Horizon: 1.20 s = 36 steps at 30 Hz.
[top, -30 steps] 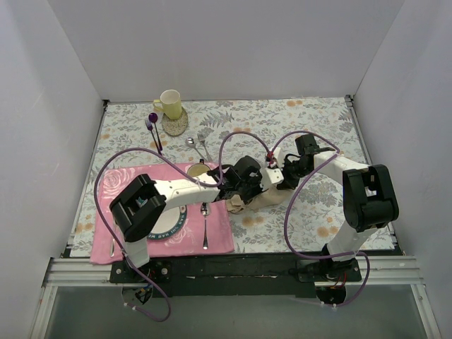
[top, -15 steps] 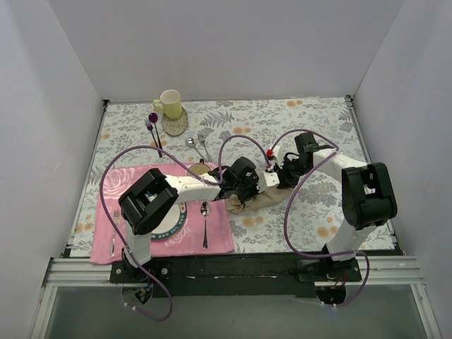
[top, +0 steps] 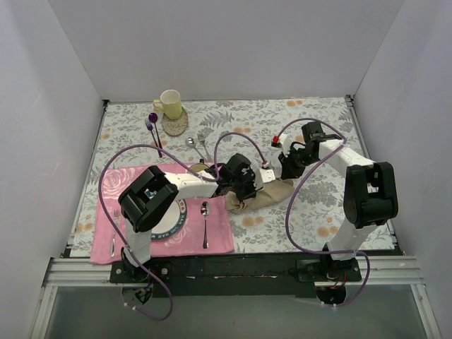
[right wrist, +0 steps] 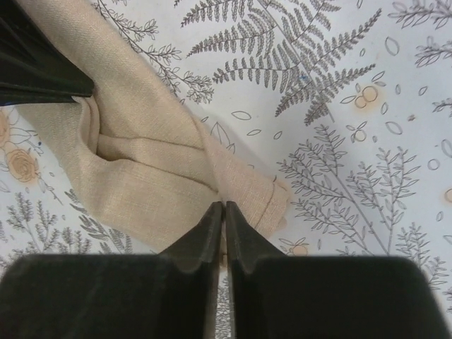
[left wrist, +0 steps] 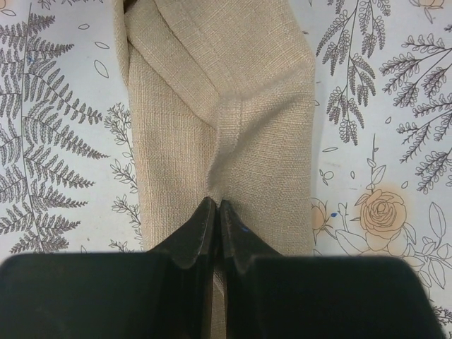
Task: Fold the napkin into a case and place the utensils inside
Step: Stuff the top corner of the smaller-rectangle-folded napkin into the folded napkin.
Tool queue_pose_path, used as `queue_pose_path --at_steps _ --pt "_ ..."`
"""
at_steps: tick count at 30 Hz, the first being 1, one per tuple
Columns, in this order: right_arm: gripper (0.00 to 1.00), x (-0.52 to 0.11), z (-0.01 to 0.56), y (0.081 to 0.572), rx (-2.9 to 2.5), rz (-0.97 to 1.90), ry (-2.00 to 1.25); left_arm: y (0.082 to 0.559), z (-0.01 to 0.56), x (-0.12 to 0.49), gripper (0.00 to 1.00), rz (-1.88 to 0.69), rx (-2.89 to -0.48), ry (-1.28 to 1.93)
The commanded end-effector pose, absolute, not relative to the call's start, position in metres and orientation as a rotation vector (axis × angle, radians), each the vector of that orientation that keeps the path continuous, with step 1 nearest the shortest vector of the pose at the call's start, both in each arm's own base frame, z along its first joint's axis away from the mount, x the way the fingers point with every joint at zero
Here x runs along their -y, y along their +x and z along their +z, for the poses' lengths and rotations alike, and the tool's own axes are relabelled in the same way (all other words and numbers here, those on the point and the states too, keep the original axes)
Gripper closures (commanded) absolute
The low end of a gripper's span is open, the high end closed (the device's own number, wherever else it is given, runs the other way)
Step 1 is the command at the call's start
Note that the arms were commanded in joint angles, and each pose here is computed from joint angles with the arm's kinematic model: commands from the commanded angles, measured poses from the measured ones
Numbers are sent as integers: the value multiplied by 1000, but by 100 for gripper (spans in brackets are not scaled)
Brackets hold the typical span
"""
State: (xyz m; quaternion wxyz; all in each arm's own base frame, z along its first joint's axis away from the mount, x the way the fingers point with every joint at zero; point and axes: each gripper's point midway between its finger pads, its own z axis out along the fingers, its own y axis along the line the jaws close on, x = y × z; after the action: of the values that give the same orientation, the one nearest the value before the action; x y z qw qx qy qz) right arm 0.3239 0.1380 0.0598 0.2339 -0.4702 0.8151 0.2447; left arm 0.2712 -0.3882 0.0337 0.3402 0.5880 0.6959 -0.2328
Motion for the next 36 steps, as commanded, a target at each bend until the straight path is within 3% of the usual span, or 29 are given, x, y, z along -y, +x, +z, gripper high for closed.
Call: queue_pose_path --at_steps 1,6,9,12,14,17,18,22,36 --pt "79 -138 73 323 -2217 689 -1327 259 9 373 100 -679 -1938 1561" --pt "65 -136 89 329 -2147 670 -1323 258 10 373 100 -738 -1967 1556" --pt "64 -135 96 332 -2095 655 -1327 256 8 373 100 -769 -1985 1556" --pt "71 -131 94 332 -2060 605 -1366 259 7 373 100 -795 -2019 1540" --pt "83 -126 92 331 -2044 569 -1407 261 5 371 100 -805 -2038 1532" --pt "88 -127 91 319 -2015 594 -1451 262 5 372 100 -840 -2057 1523" --pt "87 -129 89 315 -2008 610 -1452 261 5 372 100 -852 -2062 1528" --pt "66 -145 96 307 -1885 596 -1509 259 2 371 100 -875 -2078 1529" --pt "61 -171 86 296 -1322 579 -1831 258 0 368 100 -956 -2129 1498"
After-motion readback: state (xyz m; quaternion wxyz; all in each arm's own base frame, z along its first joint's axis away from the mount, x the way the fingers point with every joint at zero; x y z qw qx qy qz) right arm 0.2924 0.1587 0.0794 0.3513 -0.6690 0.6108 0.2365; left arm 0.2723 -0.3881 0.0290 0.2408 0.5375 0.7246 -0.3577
